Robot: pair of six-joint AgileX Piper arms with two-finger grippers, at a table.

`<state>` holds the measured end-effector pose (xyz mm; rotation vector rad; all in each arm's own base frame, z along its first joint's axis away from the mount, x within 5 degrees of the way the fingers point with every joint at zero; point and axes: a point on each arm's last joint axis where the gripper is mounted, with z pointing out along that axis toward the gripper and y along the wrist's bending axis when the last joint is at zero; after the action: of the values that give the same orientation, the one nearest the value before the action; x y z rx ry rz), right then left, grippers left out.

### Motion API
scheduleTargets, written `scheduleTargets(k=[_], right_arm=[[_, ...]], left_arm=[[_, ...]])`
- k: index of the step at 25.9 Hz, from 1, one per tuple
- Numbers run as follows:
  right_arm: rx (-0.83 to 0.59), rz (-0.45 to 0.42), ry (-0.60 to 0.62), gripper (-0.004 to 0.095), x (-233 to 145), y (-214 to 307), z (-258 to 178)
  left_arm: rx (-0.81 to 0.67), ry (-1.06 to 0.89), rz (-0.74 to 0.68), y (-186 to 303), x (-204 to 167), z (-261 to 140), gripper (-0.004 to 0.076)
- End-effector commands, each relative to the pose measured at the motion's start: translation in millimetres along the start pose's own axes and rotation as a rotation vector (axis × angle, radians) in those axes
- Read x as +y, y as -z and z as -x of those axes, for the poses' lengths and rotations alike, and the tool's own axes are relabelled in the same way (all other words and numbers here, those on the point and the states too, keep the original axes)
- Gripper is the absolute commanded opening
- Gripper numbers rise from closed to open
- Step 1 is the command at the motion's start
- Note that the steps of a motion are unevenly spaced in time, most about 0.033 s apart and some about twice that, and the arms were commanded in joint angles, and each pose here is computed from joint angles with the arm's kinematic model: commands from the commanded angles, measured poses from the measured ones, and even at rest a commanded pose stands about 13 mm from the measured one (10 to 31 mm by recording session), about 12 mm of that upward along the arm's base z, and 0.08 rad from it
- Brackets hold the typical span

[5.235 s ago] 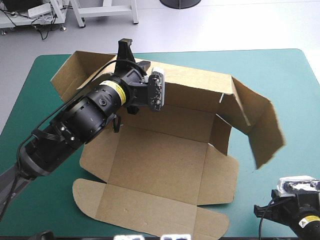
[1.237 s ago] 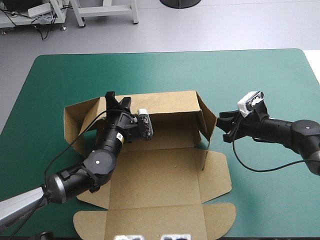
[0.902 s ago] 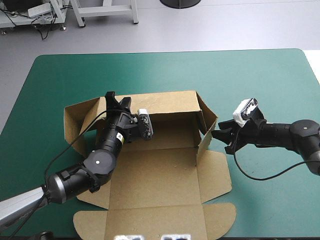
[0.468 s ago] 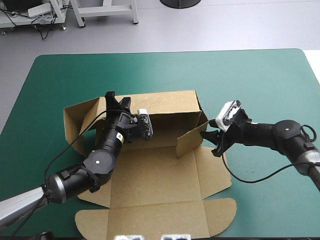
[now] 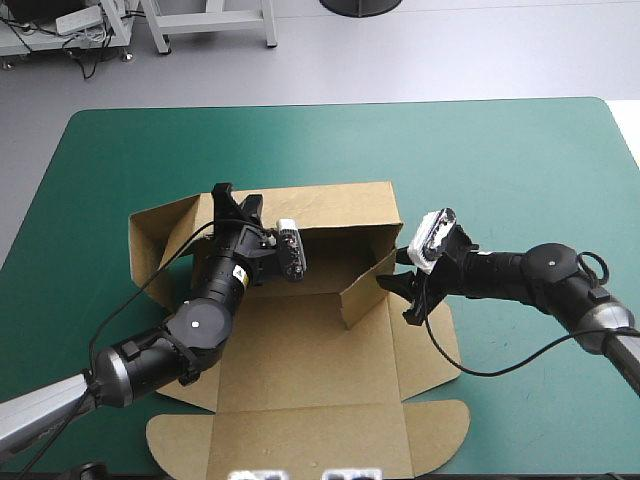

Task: Fold the box

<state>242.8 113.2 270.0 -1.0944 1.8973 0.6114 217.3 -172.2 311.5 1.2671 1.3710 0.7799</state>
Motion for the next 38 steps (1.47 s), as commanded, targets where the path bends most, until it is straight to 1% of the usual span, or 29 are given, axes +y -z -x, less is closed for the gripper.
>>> scheduleTargets(k=[1, 5, 9, 17, 20, 21, 24, 26, 27, 28, 30, 31, 32, 33, 38], right_arm=[[-0.076, 0.033, -0.016, 0.0491, 6, 8, 15], [-0.077, 0.042, -0.023, 0.0491, 7, 8, 15], [-0.076, 0.023, -0.024, 0.0491, 5, 8, 15], [-0.082, -0.074, -0.043, 0.0489, -4, 8, 15], [-0.103, -0.112, -0.072, 0.0489, -7, 8, 17], [-0.117, -0.135, -0.1, 0.049, -11, 7, 17], [-0.141, -0.125, -0.136, 0.0489, -14, 1, 16], [-0.144, -0.121, -0.196, 0.0486, -21, -10, 11], [-0.151, -0.119, -0.24, 0.0466, -24, -14, 9], [-0.153, -0.128, -0.274, 0.0419, -27, -18, 6], [-0.169, -0.152, -0.337, 0.0236, -32, -22, 4], [-0.165, -0.172, -0.341, 0.0057, -34, -21, 4], [-0.166, -0.171, -0.341, -0.0017, -34, -21, 4], [-0.171, -0.177, -0.351, 0.0005, -35, -21, 4], [-0.171, -0.189, -0.359, 0.0, -36, -21, 4]], left_arm=[[-0.022, -0.03, 0.076, 8, 19, 3, -0.001], [-0.011, -0.178, 0.068, 8, 18, 3, -0.001], [-0.012, -0.193, 0.065, 8, 18, 3, -0.001], [-0.009, -0.275, 0.022, -1, 6, 6, -0.001], [-0.009, -0.274, 0.021, -1, 5, 6, -0.001], [-0.009, -0.274, 0.021, -1, 5, 6, -0.001], [-0.009, -0.272, 0.021, -1, 5, 6, -0.001], [-0.013, -0.254, 0.019, -1, 5, 6, -0.001], [-0.015, -0.234, 0.018, -1, 5, 7, -0.001], [-0.015, -0.218, 0.018, -1, 5, 7, -0.001], [-0.018, -0.216, 0.016, -1, 5, 7, -0.001], [-0.019, -0.216, 0.016, -1, 5, 7, -0.001], [-0.021, -0.216, 0.015, -1, 5, 7, -0.001], [-0.021, -0.216, 0.015, -1, 5, 7, -0.001], [-0.022, -0.216, 0.011, -2, 4, 7, -0.0009]])
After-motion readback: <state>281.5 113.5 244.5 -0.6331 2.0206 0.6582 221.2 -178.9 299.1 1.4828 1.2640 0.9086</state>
